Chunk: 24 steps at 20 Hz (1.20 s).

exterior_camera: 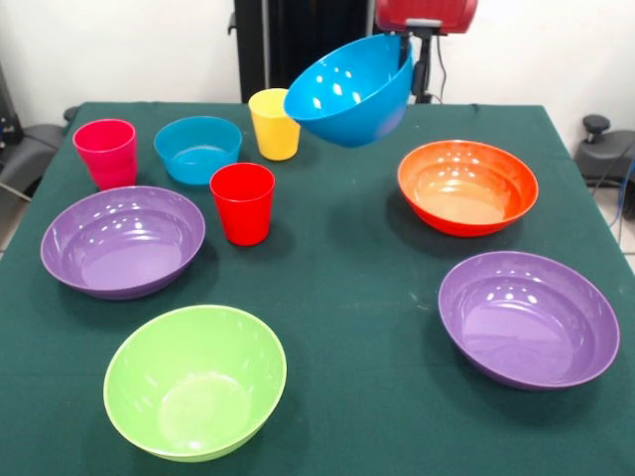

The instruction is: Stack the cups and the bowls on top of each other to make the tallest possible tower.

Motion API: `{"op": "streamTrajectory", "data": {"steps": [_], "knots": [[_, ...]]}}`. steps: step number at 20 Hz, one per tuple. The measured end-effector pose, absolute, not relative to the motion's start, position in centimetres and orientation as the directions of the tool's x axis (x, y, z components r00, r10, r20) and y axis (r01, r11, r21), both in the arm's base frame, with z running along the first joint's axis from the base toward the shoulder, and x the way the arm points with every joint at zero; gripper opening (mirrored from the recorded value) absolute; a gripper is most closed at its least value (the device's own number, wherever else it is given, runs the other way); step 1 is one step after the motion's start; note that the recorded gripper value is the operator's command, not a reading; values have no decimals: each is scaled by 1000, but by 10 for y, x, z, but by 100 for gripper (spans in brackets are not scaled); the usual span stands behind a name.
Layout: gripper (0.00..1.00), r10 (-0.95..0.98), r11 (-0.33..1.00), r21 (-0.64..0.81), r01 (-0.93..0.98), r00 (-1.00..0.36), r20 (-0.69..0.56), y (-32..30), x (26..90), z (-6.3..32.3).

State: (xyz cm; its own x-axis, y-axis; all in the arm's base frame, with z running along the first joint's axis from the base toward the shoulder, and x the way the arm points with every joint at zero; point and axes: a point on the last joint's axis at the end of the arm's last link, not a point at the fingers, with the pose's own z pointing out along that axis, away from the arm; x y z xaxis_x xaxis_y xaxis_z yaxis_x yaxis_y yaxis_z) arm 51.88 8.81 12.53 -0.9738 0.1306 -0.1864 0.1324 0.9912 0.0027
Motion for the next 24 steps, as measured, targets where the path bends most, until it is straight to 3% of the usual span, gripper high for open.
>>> {"op": "streamTrajectory", "data": {"steps": [24], "knots": [[0,208,978,12,210,-958,-197,44,539,131]]}}
